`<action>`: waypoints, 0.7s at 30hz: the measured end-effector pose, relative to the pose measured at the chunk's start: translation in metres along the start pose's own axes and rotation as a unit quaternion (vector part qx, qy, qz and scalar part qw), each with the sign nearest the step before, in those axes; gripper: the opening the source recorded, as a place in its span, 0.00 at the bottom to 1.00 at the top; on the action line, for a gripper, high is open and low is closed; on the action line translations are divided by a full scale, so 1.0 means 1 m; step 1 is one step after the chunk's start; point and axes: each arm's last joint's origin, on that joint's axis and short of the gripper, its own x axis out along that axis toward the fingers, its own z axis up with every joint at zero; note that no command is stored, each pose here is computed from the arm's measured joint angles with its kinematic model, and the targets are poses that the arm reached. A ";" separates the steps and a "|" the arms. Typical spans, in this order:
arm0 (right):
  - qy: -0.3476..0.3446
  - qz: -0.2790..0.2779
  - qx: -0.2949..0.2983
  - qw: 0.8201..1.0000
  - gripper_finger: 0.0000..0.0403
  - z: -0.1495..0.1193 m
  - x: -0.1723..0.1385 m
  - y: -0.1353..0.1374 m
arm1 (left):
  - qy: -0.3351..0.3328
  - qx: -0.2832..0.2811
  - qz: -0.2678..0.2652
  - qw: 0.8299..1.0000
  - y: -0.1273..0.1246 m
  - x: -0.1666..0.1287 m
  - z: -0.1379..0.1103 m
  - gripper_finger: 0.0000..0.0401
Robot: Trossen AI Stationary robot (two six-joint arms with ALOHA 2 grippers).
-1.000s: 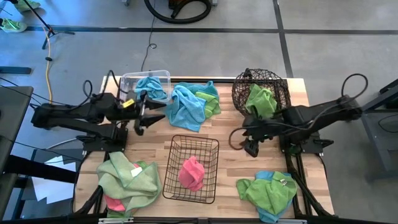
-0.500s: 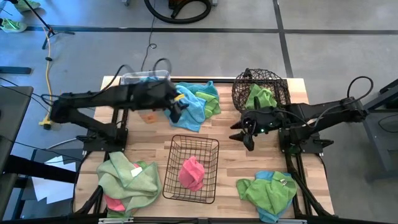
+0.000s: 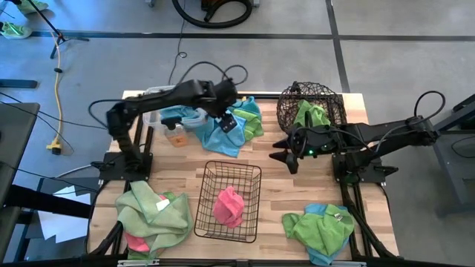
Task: Sort microfiber towel by color & place in baskets
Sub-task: Put the blue microfiber towel into the transparent bin
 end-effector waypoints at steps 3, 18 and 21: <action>-0.005 -0.006 0.005 1.000 0.58 0.000 0.000 0.000 | 0.058 0.016 0.013 0.998 0.003 0.031 -0.001 0.61; -0.059 -0.044 0.022 0.997 0.58 0.006 0.000 -0.001 | 0.163 0.065 0.069 0.982 0.021 0.112 -0.003 0.61; -0.061 -0.042 0.023 0.997 0.58 0.006 0.000 0.000 | 0.160 0.083 0.066 0.981 0.020 0.118 -0.002 0.61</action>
